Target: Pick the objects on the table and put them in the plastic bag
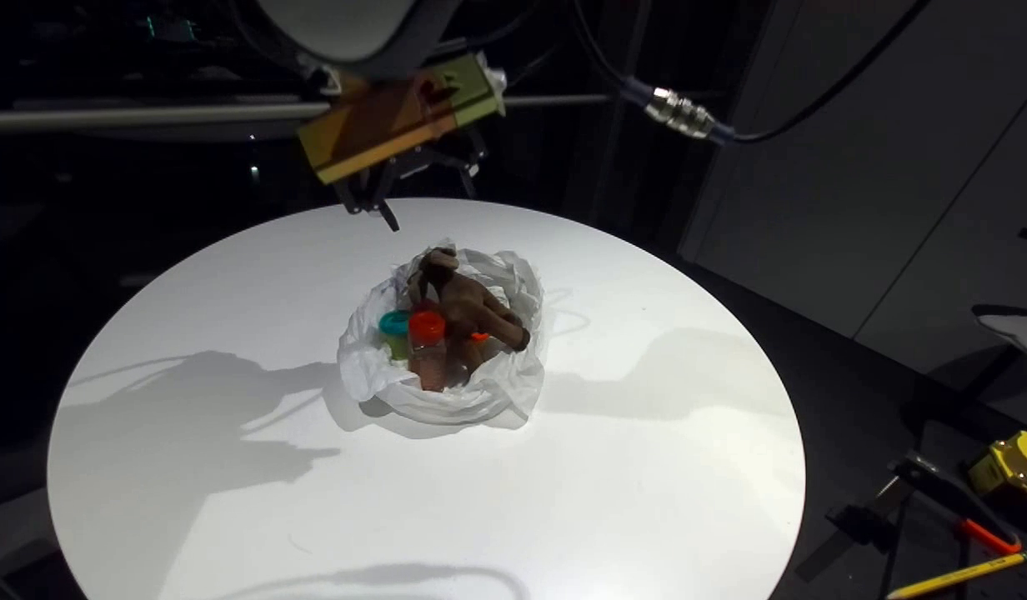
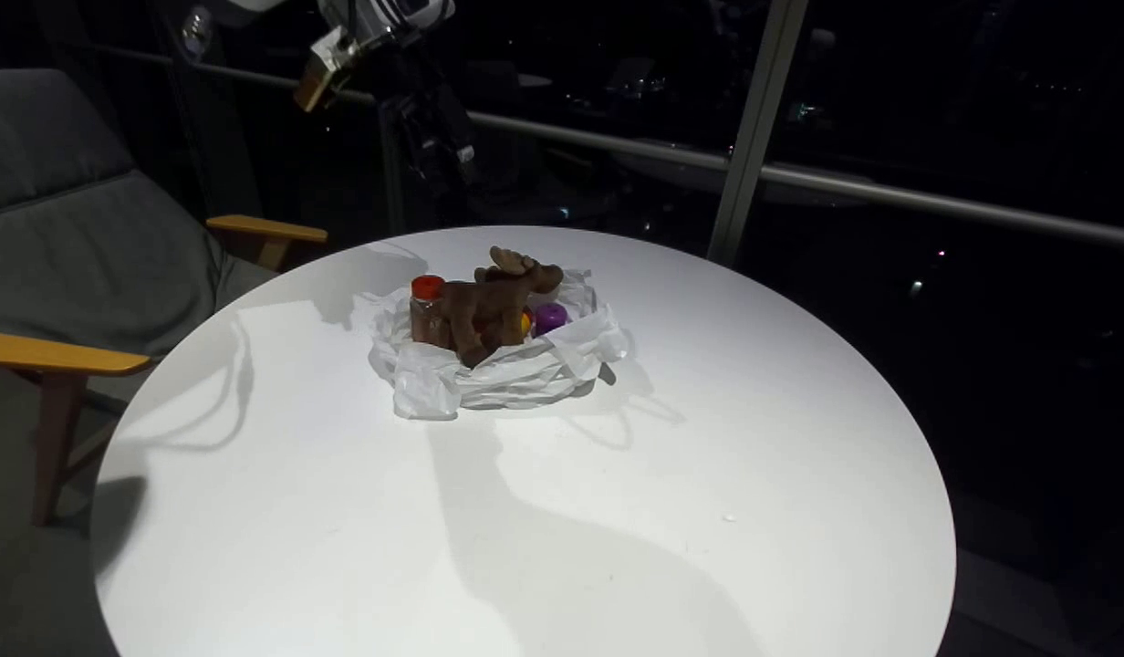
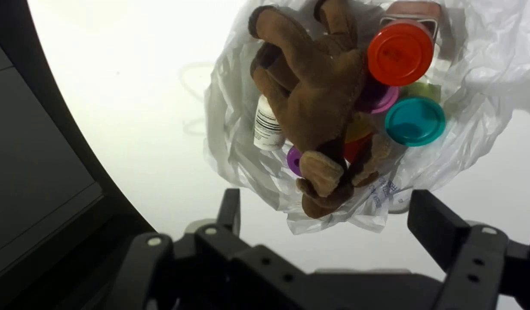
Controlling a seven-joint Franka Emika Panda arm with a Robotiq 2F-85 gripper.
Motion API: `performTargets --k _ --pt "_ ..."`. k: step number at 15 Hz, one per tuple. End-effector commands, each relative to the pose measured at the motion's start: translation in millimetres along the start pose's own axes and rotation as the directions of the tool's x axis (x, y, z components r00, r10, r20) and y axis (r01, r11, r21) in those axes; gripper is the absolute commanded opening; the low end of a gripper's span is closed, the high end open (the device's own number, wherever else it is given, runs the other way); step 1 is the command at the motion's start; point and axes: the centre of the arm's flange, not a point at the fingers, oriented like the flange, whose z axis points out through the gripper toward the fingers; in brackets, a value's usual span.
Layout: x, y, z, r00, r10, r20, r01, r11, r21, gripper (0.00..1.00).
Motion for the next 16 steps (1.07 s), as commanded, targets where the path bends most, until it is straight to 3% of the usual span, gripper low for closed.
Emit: performTargets --k 1,6,11,12,16 --pt "-18 71 -59 0.990 -0.103 0.099 0.100 0.994 0.032 1.00" --pt "-51 146 -106 0.944 -0.264 0.200 0.231 0.957 0.175 1.00" --pt "-89 203 -134 0.921 -0.310 0.235 0.232 0.922 0.310 1.00" --pt "-61 167 -127 0.929 -0.287 0.233 0.229 0.942 0.247 1.00" --pt "-65 172 -126 0.927 -0.289 0.240 0.228 0.941 0.250 1.00"
